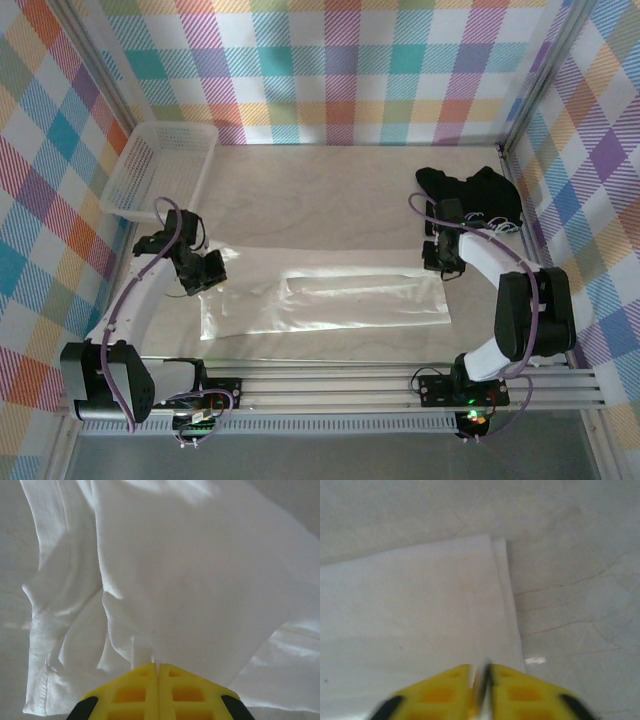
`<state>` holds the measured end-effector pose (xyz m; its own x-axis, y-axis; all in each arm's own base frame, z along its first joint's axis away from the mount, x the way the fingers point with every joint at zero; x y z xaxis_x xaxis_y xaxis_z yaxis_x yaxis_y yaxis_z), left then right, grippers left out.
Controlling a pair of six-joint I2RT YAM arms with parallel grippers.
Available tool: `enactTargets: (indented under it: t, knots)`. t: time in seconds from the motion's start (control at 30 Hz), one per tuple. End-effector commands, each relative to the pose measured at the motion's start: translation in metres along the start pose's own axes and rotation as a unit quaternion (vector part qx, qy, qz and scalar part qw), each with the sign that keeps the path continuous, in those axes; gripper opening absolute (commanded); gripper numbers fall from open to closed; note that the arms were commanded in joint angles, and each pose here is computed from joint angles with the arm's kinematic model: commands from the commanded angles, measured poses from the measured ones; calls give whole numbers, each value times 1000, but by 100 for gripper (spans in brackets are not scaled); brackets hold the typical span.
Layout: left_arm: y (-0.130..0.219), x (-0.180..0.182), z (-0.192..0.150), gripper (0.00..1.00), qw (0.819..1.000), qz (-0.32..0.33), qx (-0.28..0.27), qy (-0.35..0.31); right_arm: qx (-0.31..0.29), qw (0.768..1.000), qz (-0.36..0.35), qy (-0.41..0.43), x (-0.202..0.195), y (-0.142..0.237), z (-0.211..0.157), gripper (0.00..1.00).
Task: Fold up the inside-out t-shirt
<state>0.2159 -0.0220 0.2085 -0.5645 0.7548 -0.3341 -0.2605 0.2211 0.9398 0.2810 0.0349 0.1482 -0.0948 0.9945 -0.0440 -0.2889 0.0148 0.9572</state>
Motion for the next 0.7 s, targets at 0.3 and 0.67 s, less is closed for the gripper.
enactTargets:
  t: [0.3,0.67]
  knots:
    - [-13,2,-10,0,998,-22,59,3,-283,869,185,360,165,81,-6,75]
    - [-12,1,-8,0,998,-28,52,-3,-397,706,273,519,347,67,-36,91]
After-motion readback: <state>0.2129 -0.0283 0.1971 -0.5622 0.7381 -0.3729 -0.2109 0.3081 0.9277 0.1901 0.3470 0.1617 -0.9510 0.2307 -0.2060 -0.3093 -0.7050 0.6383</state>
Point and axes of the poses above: each hand's point on the last joint's axis, 136 mm out from that joint toward the fingers, its own y axis back along the fingers, its own x axis along the line the jaws close on, z = x × y, the point moved 10 cm from there along y, back along the fingers, and after that the axes turned 14 degrees about y, right-handed, at the moved point
